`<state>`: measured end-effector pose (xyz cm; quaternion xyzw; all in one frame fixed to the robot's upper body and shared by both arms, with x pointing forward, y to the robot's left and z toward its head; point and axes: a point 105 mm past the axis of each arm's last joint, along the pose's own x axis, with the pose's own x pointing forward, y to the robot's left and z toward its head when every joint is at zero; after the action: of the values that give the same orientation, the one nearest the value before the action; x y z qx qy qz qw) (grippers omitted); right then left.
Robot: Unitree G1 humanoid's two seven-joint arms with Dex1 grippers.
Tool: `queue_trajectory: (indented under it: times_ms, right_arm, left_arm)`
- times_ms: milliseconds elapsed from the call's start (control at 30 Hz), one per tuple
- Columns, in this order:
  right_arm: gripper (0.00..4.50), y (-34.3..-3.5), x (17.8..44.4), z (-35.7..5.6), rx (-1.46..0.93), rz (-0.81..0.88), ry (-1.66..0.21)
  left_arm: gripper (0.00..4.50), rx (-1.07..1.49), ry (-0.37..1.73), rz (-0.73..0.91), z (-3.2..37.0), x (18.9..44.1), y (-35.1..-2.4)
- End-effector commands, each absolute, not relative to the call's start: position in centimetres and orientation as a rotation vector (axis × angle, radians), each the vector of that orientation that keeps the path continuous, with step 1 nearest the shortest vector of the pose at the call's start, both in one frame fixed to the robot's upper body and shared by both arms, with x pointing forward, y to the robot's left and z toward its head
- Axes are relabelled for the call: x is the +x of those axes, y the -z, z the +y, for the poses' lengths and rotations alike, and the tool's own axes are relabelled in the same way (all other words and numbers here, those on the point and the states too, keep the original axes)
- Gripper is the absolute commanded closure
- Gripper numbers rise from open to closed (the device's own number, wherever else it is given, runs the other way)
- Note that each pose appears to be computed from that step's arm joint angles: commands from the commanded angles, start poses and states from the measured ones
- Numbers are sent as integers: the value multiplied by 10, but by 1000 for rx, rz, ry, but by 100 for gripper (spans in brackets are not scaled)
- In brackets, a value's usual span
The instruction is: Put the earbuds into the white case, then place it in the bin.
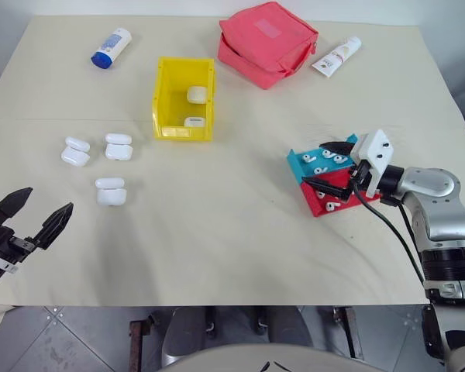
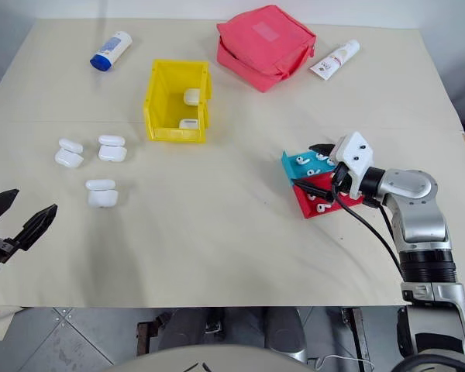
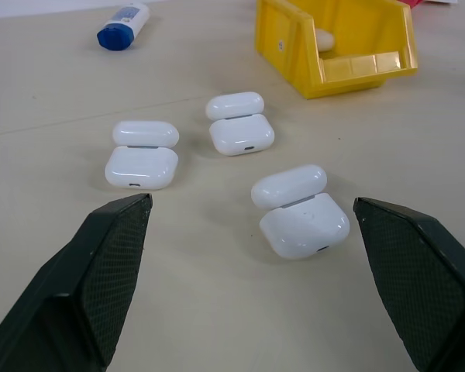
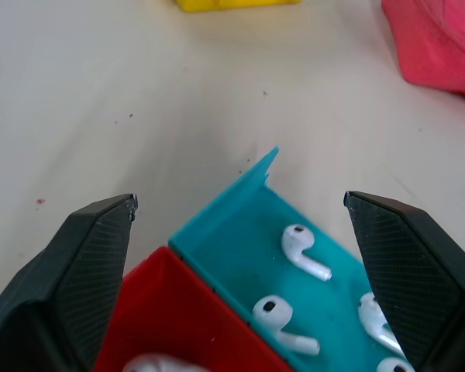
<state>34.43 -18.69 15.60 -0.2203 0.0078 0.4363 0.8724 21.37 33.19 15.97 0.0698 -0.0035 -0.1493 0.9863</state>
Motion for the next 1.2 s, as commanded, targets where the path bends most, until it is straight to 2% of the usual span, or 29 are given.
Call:
queue_trajectory:
  times_ms: [33, 200, 300, 433, 600, 867, 1067, 1200]
  right_arm:
    - [0, -165, 344, -182, -464, -32, -922]
    - [0, -173, 348, -172, -437, -60, -930]
    - [0, -179, 354, -167, -421, -78, -934]
    - [0, -183, 362, -159, -433, -76, -955]
    - [0, -188, 366, -147, -441, -96, -1019]
    - [0, -194, 370, -137, -473, -137, -1128]
    - [0, -201, 372, -128, -463, -183, -1179]
    - [0, -199, 362, -127, -475, -185, -1274]
  left_arm:
    - [7, 184, 280, -38, 331, 217, -169]
    - [7, 164, 236, -17, 336, 223, -173]
    - [7, 152, 245, -17, 332, 218, -178]
    - [7, 109, 230, 38, 329, 199, -176]
    - [7, 79, 222, 171, 335, 161, -159]
    - [7, 47, 213, 216, 337, 128, -152]
    - [7, 85, 226, 182, 322, 147, -164]
    - [7, 76, 244, 212, 303, 166, -170]
